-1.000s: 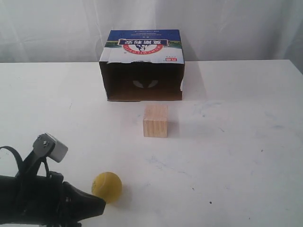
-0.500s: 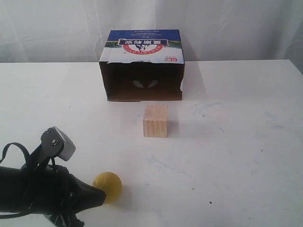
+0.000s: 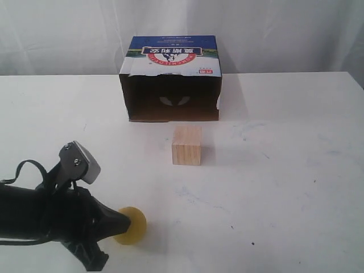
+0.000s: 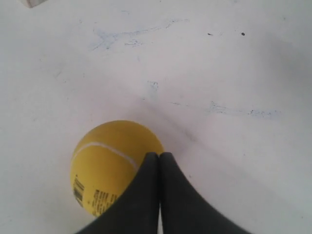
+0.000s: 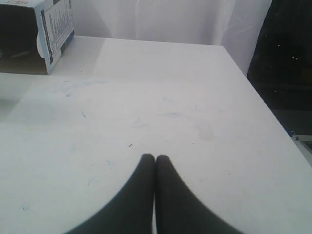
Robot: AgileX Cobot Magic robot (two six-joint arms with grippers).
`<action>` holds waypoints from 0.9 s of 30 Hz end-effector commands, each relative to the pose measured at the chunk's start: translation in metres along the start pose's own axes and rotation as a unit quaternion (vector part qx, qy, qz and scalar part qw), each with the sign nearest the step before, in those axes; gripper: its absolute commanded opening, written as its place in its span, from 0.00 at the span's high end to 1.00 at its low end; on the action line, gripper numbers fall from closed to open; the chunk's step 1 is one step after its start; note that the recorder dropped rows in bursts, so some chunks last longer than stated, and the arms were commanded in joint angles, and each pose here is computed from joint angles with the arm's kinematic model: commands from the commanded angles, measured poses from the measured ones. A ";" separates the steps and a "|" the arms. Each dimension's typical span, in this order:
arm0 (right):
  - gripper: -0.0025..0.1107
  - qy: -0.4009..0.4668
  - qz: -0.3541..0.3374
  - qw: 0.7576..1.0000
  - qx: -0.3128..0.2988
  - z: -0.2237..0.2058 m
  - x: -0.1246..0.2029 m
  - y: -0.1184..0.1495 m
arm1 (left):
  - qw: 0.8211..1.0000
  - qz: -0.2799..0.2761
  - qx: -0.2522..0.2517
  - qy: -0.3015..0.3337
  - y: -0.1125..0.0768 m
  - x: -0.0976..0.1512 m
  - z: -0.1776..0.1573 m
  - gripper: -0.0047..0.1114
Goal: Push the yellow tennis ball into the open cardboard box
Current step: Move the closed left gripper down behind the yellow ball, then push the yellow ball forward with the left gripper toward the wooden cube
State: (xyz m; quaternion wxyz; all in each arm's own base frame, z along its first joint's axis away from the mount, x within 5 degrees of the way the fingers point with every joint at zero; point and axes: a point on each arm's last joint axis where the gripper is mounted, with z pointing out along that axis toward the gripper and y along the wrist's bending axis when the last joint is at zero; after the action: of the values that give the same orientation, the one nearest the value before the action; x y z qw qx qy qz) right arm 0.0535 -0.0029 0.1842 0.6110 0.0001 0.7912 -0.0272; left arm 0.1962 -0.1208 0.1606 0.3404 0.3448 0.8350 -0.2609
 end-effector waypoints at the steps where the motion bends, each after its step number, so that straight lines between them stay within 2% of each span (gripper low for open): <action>1: 0.98 0.000 0.002 1.000 0.001 0.000 0.002 0.000 | 1.000 -0.003 0.012 0.007 0.006 -0.003 0.014 0.96; 7: 0.98 0.000 0.002 1.000 0.001 0.000 0.002 0.000 | 1.000 0.016 0.008 0.015 0.019 -0.012 0.031 0.96; 16: 0.98 0.000 0.002 1.000 0.001 0.000 0.002 0.000 | 0.997 0.063 -0.042 0.008 0.043 -0.041 0.047 0.96; 27: 0.98 0.000 0.002 1.000 0.001 0.000 0.002 0.000 | 0.994 0.089 -0.061 -0.029 0.057 -0.077 0.055 0.96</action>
State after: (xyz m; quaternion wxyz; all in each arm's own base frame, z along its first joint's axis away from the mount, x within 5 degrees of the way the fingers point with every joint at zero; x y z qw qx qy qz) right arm 0.0535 -0.0029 0.1842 0.6110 0.0001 0.7912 -0.0272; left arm 0.2935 -0.1497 0.1628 0.3810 0.3650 0.8258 -0.1993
